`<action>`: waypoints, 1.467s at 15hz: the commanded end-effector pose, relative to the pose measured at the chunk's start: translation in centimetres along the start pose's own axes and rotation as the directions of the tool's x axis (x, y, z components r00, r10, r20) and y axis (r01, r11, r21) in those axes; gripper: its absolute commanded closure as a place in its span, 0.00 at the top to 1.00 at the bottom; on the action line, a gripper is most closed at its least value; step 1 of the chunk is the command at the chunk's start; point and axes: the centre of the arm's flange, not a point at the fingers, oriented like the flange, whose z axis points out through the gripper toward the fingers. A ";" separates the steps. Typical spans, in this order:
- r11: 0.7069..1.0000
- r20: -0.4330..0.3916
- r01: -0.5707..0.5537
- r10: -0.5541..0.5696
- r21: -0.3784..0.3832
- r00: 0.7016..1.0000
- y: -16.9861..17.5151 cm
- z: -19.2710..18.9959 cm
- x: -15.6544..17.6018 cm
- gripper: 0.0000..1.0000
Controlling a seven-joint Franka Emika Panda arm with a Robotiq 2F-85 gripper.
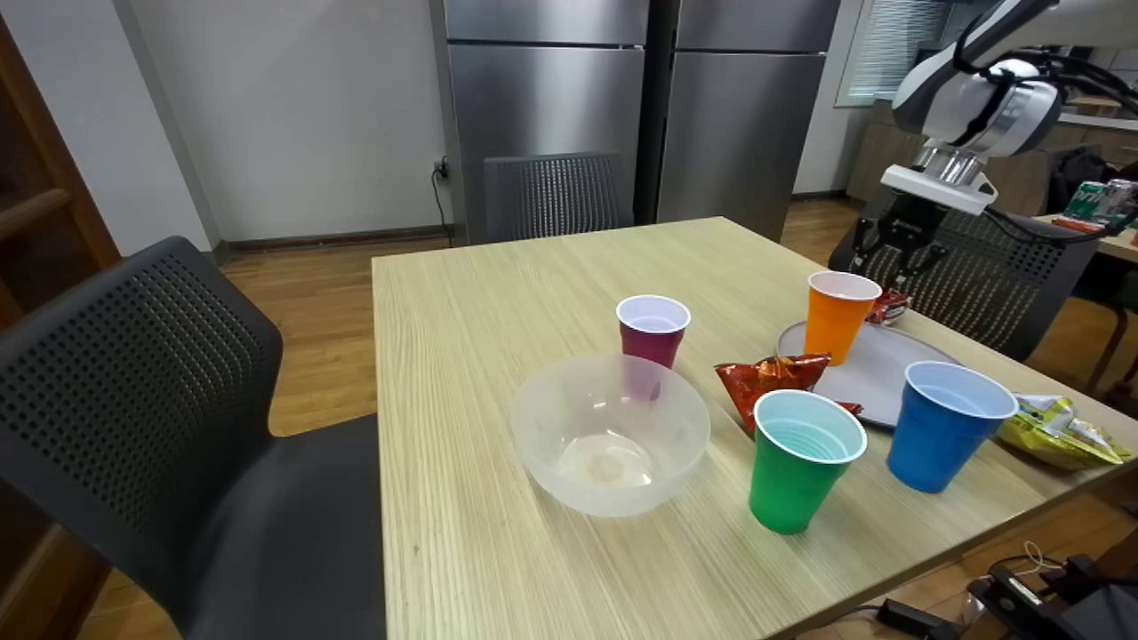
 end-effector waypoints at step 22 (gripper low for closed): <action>0.994 -0.067 0.102 -0.099 0.045 0.993 -1.6 -9.3 -4.1 0.00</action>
